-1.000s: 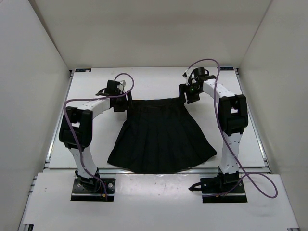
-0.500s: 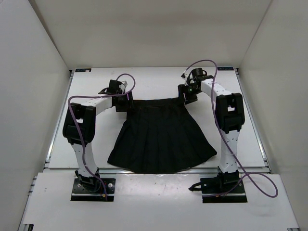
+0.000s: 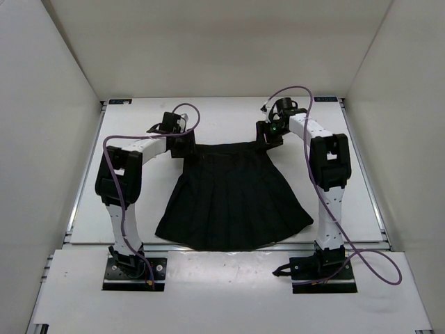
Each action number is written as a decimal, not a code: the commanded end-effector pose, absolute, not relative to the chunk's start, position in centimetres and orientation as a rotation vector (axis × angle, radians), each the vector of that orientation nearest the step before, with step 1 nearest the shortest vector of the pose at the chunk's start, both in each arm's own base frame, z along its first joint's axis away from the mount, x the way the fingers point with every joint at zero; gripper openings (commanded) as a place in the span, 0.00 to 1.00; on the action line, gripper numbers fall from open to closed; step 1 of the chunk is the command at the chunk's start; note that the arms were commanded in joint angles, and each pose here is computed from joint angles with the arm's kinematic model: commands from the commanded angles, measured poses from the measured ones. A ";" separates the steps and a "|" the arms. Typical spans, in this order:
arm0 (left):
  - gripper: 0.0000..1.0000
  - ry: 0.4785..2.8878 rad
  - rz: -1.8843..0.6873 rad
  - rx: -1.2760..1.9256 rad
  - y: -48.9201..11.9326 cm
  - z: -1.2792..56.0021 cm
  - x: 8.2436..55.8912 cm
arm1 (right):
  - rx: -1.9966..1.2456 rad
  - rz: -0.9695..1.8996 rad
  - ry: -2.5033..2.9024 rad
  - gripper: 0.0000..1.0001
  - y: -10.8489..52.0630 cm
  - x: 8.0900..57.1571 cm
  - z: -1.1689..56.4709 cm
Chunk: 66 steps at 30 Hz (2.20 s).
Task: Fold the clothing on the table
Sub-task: Fold the skirt
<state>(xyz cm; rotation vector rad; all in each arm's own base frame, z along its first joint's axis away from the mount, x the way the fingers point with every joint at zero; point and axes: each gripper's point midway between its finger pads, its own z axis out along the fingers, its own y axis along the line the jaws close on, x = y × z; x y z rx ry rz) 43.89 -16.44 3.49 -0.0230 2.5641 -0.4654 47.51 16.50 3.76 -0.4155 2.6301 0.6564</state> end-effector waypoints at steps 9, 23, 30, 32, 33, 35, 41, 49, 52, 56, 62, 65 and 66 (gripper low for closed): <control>0.55 2.557 -0.356 0.032 -16.8 3.4 45.7 | -0.427 0.685 2.593 0.38 17.6 48.4 4.7; 0.00 2.438 -0.455 0.019 -18.3 7.4 48.6 | -0.333 0.623 2.481 0.00 15.9 52.4 8.7; 0.00 2.251 -0.492 0.079 -19.6 15.2 52.2 | -0.225 0.641 2.202 0.00 12.5 55.6 20.4; 0.00 2.238 -0.496 0.063 -19.6 15.5 52.5 | -0.222 0.616 2.195 0.00 12.1 55.0 20.9; 0.00 2.244 -0.508 0.071 -19.9 15.3 52.3 | -0.222 0.603 2.205 0.00 11.7 54.7 20.7; 0.00 2.255 -0.516 0.101 -20.4 14.7 51.7 | -0.209 0.602 2.237 0.00 11.2 53.6 19.8; 0.00 2.349 -0.494 0.154 -21.5 11.4 48.3 | -0.214 0.618 2.323 0.00 11.3 49.8 15.6; 0.00 2.388 -0.517 0.144 -20.5 9.9 44.1 | -0.266 0.628 2.387 0.00 12.8 45.5 13.7; 0.00 2.364 -0.529 0.126 -19.8 10.8 43.8 | -0.274 0.629 2.398 0.01 13.2 44.4 13.0; 0.00 2.342 -0.520 0.121 -19.8 11.3 44.1 | -0.286 0.627 2.382 0.00 13.4 43.9 13.4; 0.00 2.391 -0.558 0.077 -20.0 9.9 45.5 | -0.266 0.653 2.403 0.00 12.5 46.3 13.1; 0.00 2.388 -0.559 0.048 -20.2 10.2 47.8 | -0.261 0.648 2.367 0.00 12.1 49.3 14.4; 0.00 2.369 -0.547 0.036 -19.9 10.9 49.1 | -0.259 0.648 2.337 0.00 11.9 50.8 15.8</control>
